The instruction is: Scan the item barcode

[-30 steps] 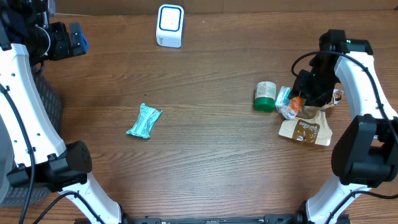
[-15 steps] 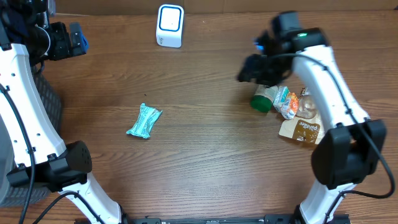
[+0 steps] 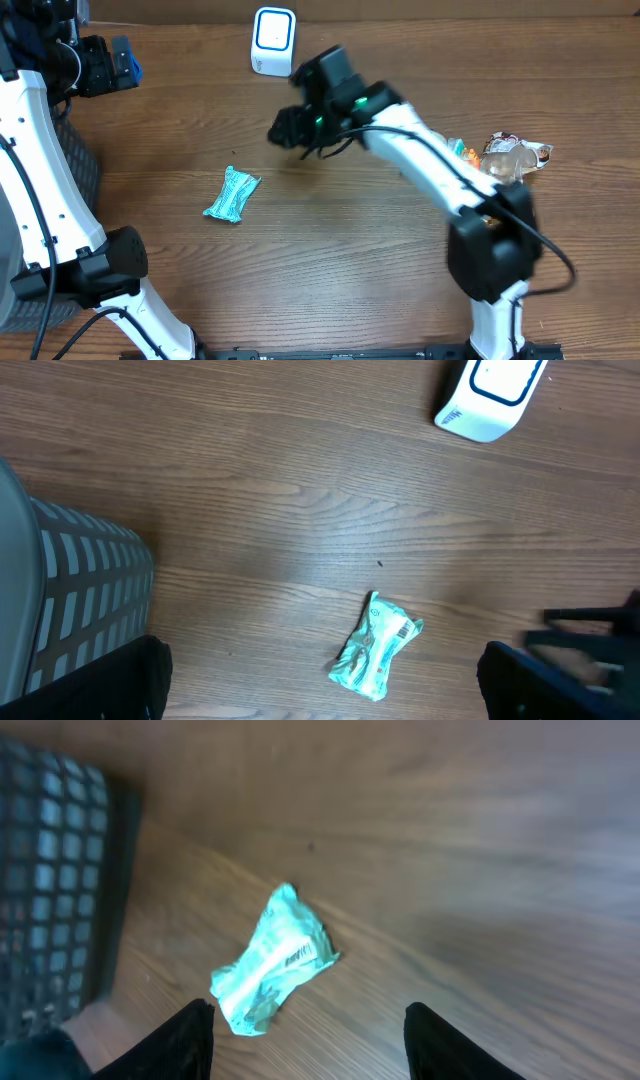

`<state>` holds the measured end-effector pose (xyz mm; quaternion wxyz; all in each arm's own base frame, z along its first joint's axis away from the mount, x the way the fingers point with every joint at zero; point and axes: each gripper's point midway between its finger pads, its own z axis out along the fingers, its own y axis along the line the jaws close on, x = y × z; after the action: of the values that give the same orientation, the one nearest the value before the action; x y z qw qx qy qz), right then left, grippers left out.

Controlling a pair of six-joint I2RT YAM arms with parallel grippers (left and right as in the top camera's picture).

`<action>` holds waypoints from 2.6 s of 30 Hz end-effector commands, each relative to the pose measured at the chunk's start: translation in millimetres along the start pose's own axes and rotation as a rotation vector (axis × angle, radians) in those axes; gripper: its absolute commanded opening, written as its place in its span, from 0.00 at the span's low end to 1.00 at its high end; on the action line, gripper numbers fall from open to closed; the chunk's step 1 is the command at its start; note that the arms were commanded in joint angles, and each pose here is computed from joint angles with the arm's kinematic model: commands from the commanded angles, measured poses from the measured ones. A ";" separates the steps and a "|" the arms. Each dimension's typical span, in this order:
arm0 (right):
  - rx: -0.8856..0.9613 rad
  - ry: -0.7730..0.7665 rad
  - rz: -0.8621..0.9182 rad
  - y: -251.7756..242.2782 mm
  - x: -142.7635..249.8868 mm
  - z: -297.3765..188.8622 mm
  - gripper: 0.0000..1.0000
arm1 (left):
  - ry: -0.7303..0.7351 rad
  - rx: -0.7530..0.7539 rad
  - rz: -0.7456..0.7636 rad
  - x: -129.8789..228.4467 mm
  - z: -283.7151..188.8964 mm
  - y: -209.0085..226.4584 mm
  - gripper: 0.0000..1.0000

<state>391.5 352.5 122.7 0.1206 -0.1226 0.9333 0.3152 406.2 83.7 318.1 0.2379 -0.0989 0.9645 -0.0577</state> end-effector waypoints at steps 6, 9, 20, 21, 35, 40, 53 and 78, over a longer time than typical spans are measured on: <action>0.016 0.158 0.155 -2.5 50.8 73.6 0.52 | -0.027 0.001 0.020 -2.1 -8.8 -3.1 1.00; 0.025 0.179 0.204 -3.5 60.1 90.5 0.48 | -0.027 0.001 0.020 -2.1 -8.8 -3.1 1.00; 0.065 0.114 0.202 1.3 61.8 118.8 0.49 | -0.027 0.001 0.020 -2.1 -8.8 -3.1 1.00; 0.069 0.110 0.193 2.4 63.6 121.0 0.49 | -0.027 0.001 0.020 -2.1 -8.8 -3.1 1.00; 0.139 0.111 0.057 -6.3 70.8 121.1 0.04 | -0.027 0.001 0.020 -2.1 -8.8 -3.1 1.00; -0.011 0.108 -0.285 7.3 37.3 87.6 0.04 | -0.027 0.001 0.020 -2.1 -8.8 -3.1 1.00; -0.008 0.068 -0.200 -21.0 -14.1 8.6 0.35 | -0.027 0.001 0.020 -2.1 -8.8 -3.1 1.00; 0.336 0.121 0.182 -52.7 82.7 84.7 0.06 | -0.027 0.001 0.020 -2.1 -8.8 -3.1 1.00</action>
<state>337.1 382.2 19.9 0.0385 -0.0809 0.9729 0.2134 406.2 83.7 318.1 0.2379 -0.0989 0.9645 -0.0577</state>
